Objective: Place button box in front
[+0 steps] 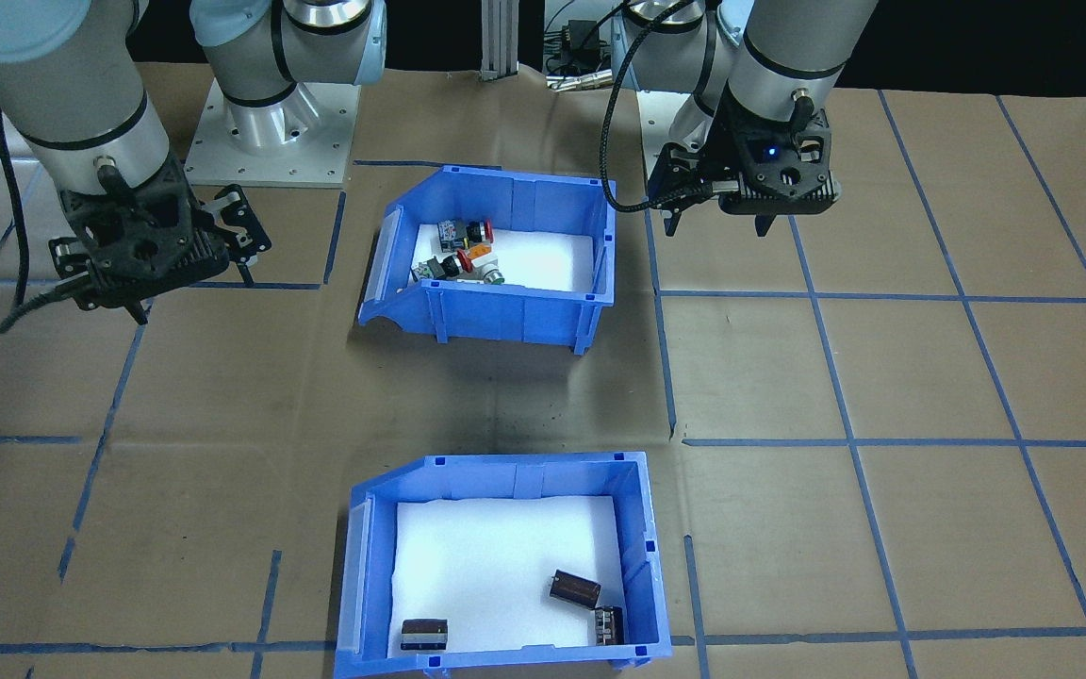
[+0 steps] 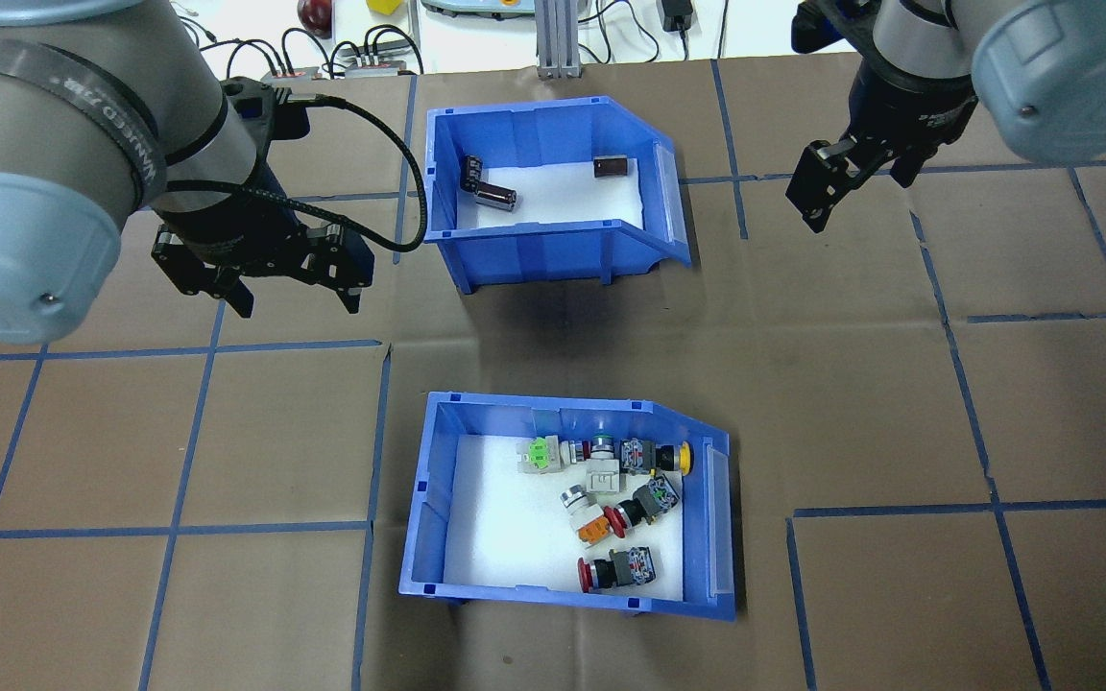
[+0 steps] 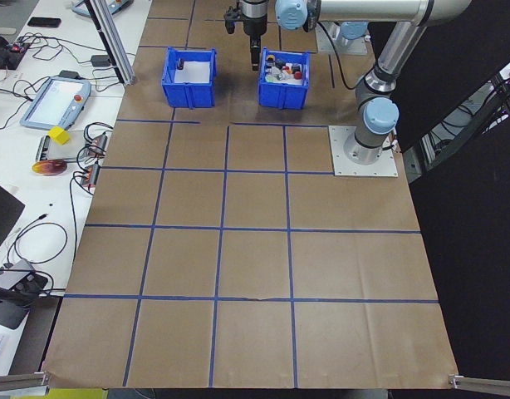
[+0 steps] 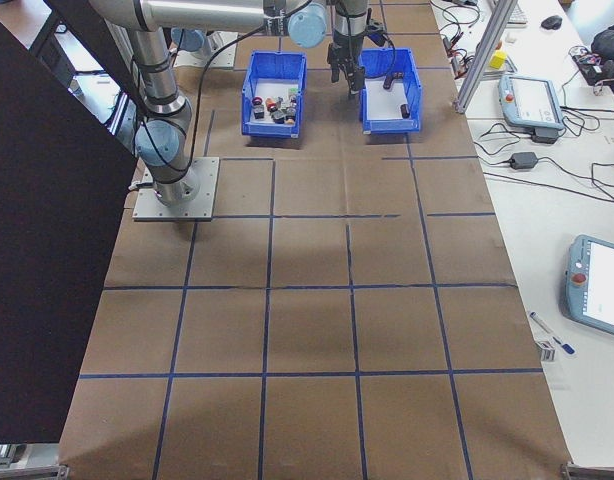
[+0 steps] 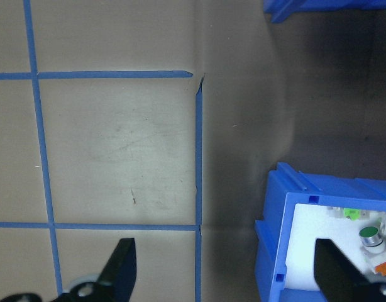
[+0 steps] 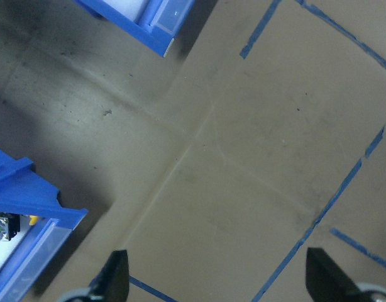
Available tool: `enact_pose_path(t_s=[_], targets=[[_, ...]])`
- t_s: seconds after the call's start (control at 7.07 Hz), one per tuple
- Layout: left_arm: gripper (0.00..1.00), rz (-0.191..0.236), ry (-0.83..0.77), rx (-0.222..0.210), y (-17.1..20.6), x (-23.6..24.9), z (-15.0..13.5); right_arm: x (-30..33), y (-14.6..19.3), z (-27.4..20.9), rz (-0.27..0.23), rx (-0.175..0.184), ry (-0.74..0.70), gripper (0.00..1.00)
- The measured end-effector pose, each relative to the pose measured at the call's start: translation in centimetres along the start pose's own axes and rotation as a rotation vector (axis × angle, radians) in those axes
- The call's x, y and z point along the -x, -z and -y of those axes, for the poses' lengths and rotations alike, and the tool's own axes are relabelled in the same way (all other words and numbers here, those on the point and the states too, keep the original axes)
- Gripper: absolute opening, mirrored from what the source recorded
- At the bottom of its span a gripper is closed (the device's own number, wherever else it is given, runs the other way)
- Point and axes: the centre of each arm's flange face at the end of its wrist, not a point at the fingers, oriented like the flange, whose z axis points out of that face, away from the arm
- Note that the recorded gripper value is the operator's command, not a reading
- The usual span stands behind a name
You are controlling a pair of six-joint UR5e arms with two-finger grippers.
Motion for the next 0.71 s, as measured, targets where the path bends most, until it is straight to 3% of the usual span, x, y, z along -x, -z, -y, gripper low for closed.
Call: enact_pose_path(t_s=[0.42,0.71], targets=[[0.98,-0.009,0.36,0.047,-2.2,-0.7,-4.8,1.5,-2.2,6.8,0.002,-0.001,0.429,1.0],[0.98,0.014,0.617,0.083,-4.4,-3.6,-8.8,5.5,-3.4,12.0,0.0,-0.002,0.592,1.0]])
